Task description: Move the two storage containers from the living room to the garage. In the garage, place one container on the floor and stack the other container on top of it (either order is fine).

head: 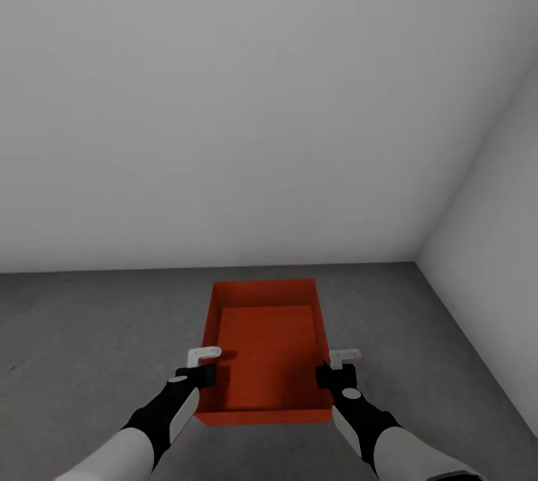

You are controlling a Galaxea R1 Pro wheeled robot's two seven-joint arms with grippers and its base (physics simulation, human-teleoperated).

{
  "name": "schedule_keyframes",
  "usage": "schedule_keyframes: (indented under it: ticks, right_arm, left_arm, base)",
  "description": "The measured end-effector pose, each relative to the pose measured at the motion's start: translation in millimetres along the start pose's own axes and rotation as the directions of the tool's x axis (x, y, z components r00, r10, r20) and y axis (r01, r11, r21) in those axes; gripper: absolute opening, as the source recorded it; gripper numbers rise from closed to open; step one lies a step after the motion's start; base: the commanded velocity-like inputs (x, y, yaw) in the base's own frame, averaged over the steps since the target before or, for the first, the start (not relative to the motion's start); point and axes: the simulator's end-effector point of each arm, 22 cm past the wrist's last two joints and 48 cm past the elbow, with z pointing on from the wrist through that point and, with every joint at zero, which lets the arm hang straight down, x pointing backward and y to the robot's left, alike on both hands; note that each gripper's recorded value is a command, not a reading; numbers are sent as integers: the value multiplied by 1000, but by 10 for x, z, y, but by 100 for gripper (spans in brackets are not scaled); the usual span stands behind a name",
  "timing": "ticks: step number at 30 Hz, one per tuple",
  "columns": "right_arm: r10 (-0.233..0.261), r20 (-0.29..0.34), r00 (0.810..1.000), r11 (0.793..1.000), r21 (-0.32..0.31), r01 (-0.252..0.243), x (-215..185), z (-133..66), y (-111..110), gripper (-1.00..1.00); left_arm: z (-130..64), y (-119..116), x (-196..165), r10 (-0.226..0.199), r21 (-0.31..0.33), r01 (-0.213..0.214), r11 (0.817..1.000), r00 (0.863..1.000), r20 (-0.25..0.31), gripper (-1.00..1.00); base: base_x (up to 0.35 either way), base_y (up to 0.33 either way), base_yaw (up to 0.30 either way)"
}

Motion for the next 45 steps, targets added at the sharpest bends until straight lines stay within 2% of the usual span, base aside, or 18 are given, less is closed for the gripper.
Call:
schedule_keyframes:
  ticks: [10, 45]
  right_arm:
    - [-2, -15, 1000, 1000, -1, 2, 85, 28, 8, -100]
    - [-1, -17, 1000, 1000, 1, 1, 94, 37, -12, -100]
  left_arm:
    - [41, 8, 81, 0, -2, 0, 1000, 1000, -15, -100]
    - [43, -12, 77, 3, -2, -3, 1000, 1000, -15, -100]
  base:
    - [0, 0, 0]
    - [0, 0, 0]
